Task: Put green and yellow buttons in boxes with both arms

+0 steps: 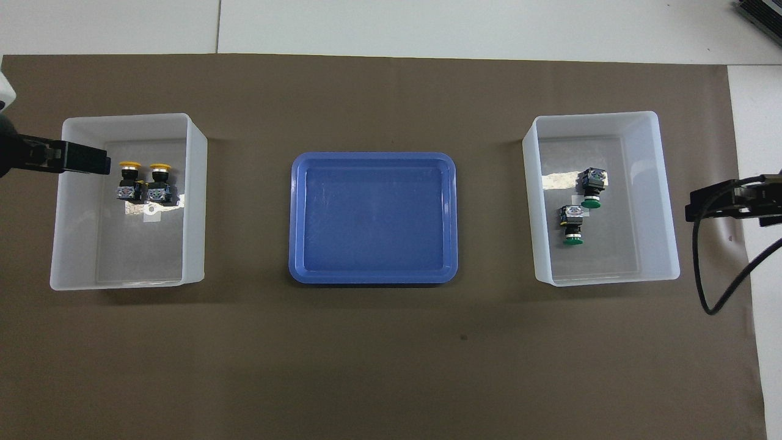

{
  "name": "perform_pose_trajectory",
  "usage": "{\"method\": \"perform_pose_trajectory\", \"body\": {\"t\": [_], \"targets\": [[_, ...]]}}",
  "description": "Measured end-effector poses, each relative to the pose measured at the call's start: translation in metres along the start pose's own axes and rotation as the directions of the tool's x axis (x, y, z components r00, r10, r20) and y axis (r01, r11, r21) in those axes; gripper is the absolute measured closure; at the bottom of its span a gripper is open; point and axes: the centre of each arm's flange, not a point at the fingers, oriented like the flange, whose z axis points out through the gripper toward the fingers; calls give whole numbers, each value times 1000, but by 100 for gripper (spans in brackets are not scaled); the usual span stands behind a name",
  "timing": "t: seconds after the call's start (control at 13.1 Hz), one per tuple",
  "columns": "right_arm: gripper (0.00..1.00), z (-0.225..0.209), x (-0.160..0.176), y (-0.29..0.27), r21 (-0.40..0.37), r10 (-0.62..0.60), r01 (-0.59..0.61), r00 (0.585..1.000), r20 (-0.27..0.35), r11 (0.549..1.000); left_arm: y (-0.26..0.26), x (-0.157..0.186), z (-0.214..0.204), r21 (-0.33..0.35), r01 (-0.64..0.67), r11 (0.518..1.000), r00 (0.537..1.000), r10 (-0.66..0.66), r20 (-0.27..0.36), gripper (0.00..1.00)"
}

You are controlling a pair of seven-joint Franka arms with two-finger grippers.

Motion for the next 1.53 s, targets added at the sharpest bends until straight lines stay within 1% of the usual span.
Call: {"method": "perform_pose_trajectory", "body": {"t": [0.15, 0.53, 0.99, 1.53], "targets": [[0, 0, 0, 0, 0, 0, 0, 1000, 0, 1000, 4, -2, -1, -2, -7, 1000, 1000, 7, 25, 0], [0, 0, 0, 0, 0, 0, 0, 1000, 0, 1000, 5, -5, 0, -4, 0, 1000, 999, 0, 49, 0], [0, 0, 0, 0, 0, 0, 0, 1000, 0, 1000, -5, -10, 5, -3, 19, 1000, 995, -18, 95, 0], [0, 0, 0, 0, 0, 0, 0, 1000, 0, 1000, -5, -12, 8, -4, 19, 1000, 994, -19, 109, 0]]}}
